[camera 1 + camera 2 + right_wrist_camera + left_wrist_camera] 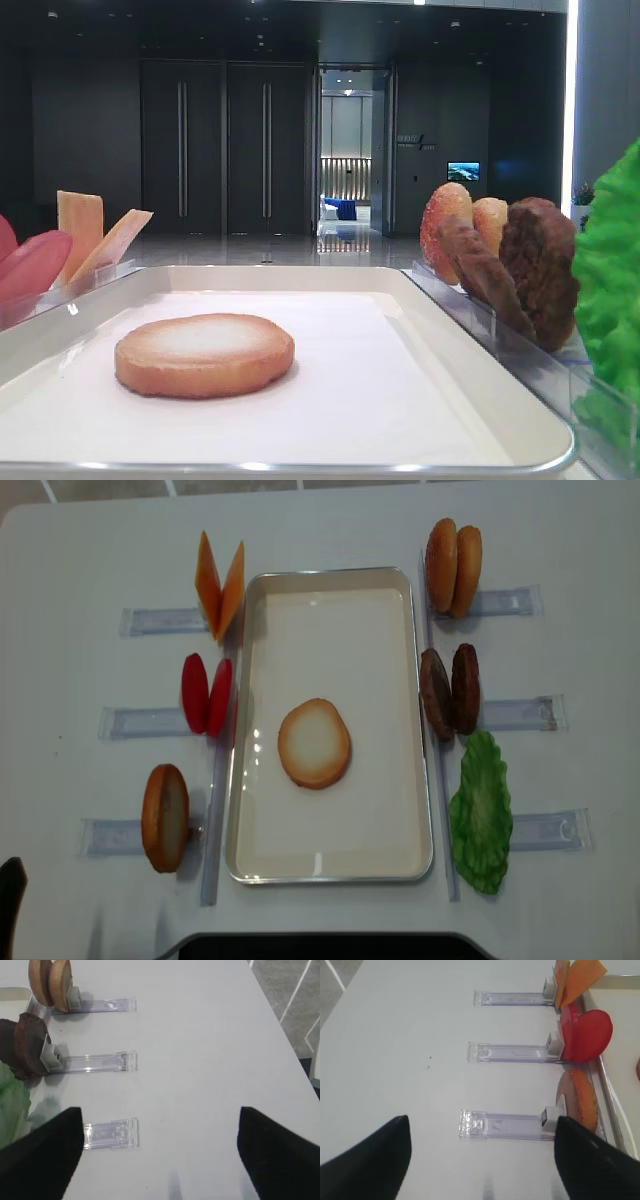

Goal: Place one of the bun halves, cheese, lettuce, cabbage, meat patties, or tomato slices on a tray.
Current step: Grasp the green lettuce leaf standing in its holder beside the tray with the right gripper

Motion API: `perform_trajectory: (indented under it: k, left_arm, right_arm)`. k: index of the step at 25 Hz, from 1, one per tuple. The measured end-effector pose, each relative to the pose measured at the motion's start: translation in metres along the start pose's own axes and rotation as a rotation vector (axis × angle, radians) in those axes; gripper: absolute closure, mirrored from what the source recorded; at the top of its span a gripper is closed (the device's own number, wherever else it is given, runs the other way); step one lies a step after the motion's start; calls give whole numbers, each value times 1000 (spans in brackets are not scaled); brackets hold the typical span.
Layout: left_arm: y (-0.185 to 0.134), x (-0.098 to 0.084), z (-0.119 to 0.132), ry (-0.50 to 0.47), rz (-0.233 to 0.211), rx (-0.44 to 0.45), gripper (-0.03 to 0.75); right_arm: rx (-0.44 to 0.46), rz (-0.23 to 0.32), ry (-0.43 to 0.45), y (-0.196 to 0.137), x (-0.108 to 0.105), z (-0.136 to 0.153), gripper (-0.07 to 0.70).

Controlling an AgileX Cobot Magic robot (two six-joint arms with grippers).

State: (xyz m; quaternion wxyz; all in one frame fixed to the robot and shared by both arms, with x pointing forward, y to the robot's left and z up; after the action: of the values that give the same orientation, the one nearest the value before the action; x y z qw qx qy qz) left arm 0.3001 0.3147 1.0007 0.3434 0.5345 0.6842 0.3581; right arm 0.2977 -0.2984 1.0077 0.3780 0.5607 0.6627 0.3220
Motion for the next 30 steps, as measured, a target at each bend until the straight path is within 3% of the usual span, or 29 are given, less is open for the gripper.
perform_trajectory:
  k: [15,18,27,30]
  left_arm:
    - [0,0,0,0,0,0,20]
    - [0,0,0,0,0,0,20]
    - [0,0,0,0,0,0,20]
    - [0,0,0,0,0,0,20]
  right_arm:
    - [15,-1,3,1,0,2,40]
    - [120,-2,20,11,-2,17,40]
    - [608,0,111,35,-4,109,40]
    - [694,11,156,37,1,129,40]
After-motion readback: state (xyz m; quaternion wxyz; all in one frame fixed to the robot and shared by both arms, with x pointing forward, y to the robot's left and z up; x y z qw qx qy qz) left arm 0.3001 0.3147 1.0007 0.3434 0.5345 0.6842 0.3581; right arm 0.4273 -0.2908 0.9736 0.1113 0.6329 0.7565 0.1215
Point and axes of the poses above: a point on each arm's last joint axis where the gripper is mounted, z pointing out along that axis toward the gripper, x along the wrist's bending axis when the last joint is at zero, y = z × x, the point moved 8 cm from there along z, pointing out along that axis toward the gripper, and after that the axes turned 9 degrees about -z, right-handed, at the moved point
